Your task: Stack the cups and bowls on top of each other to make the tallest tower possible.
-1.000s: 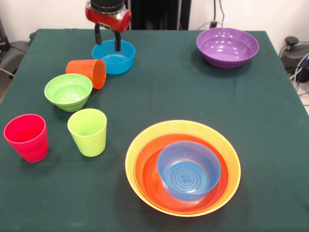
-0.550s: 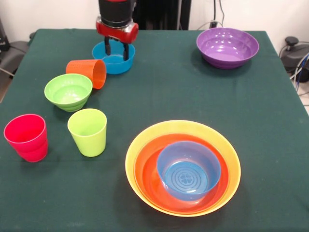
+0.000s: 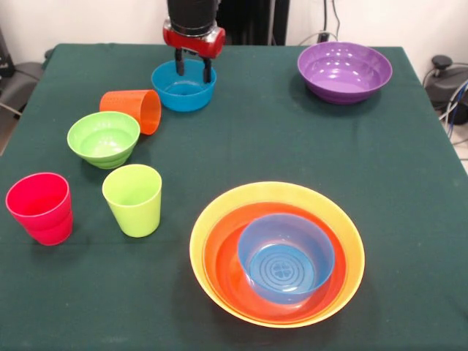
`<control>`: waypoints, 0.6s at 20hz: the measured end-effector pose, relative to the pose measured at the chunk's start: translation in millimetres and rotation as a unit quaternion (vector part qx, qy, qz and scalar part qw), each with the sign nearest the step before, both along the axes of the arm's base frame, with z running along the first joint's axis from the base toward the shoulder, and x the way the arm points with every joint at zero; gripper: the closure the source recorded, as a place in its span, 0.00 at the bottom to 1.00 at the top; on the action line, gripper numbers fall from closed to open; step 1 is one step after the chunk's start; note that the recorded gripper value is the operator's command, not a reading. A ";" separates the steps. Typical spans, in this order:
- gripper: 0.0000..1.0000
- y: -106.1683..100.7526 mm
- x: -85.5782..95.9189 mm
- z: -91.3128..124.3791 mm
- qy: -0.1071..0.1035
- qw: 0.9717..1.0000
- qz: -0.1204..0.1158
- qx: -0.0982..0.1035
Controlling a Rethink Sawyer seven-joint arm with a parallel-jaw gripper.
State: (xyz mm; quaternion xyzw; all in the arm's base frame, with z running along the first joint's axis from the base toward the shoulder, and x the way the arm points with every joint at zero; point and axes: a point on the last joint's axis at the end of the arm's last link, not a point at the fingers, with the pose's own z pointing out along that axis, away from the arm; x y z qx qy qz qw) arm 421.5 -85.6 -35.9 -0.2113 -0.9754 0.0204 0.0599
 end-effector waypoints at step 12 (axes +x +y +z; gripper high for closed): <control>0.00 -2.3 21.1 25.5 -0.031 0.999 0.004 -0.010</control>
